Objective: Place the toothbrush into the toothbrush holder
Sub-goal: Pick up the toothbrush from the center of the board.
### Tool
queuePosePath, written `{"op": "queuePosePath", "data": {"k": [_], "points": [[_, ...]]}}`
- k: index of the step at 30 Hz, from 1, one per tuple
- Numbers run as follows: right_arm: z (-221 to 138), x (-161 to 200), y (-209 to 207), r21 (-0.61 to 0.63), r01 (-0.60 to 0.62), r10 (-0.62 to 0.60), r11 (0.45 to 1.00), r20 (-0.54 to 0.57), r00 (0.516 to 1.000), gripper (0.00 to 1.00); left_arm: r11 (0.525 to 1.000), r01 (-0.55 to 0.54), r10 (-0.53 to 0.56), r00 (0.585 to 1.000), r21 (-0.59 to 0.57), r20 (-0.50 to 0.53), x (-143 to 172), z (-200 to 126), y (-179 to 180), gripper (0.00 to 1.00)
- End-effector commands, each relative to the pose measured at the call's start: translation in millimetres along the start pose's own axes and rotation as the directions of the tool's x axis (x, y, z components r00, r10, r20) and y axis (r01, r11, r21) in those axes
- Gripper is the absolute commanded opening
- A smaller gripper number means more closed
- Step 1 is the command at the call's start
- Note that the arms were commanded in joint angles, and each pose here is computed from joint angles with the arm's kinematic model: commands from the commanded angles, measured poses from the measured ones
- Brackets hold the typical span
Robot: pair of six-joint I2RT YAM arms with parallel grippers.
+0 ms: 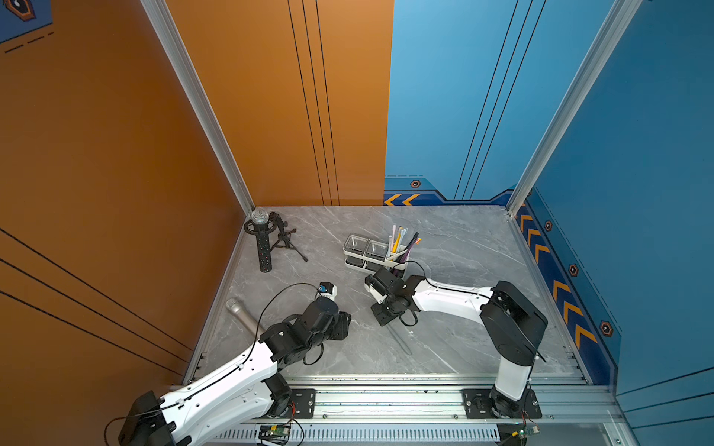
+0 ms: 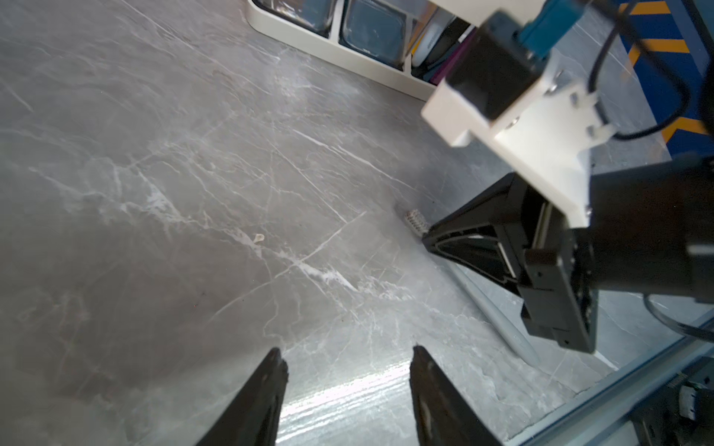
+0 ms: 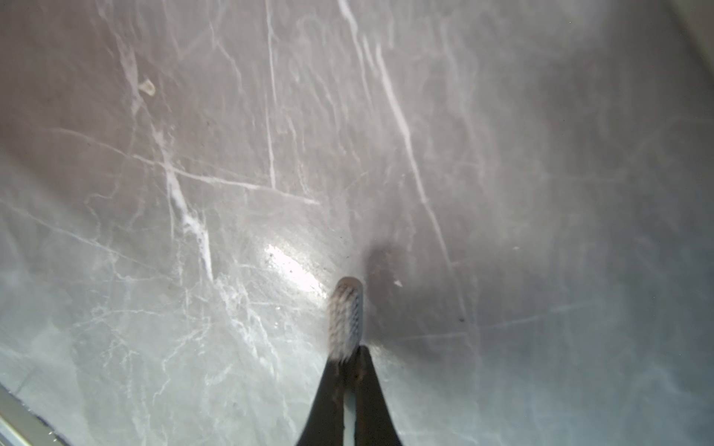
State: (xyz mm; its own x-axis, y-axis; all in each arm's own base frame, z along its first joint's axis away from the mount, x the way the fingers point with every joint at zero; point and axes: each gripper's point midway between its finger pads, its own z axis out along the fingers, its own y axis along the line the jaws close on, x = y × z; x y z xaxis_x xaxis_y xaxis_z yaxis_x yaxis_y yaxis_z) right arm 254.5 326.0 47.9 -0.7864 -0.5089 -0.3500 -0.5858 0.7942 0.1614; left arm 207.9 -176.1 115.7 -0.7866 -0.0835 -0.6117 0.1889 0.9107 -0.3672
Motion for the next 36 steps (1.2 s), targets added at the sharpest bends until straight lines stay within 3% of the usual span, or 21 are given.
{"op": "queuePosePath", "data": {"k": [1,13,23,30,36], "points": [[-32.5,-27.1,-8.9,0.034,-0.047,0.042,0.998,0.132,0.990,0.00,0.988,-0.040,0.036,0.999,0.146,0.026,-15.9,-2.8,-33.3,0.57],[-119.6,-68.8,-16.1,-0.014,-0.139,0.132,0.990,0.420,0.898,0.00,0.869,-0.127,0.061,0.986,0.479,0.152,-41.7,-19.3,-104.5,0.61],[-162.6,-80.6,-11.0,-0.091,-0.144,0.170,0.985,0.530,0.831,0.00,0.816,-0.176,0.114,0.983,0.550,0.145,-47.2,-2.5,-146.6,0.61],[-176.9,-77.6,-17.8,-0.149,-0.177,0.231,0.973,0.565,0.792,0.00,0.822,-0.199,0.121,0.977,0.533,0.178,-58.1,12.9,-157.4,0.62],[-180.9,-74.8,-30.5,-0.188,-0.216,0.285,0.958,0.573,0.768,0.00,0.820,-0.179,0.115,0.982,0.543,0.149,-56.4,38.1,-166.1,0.61]]}}
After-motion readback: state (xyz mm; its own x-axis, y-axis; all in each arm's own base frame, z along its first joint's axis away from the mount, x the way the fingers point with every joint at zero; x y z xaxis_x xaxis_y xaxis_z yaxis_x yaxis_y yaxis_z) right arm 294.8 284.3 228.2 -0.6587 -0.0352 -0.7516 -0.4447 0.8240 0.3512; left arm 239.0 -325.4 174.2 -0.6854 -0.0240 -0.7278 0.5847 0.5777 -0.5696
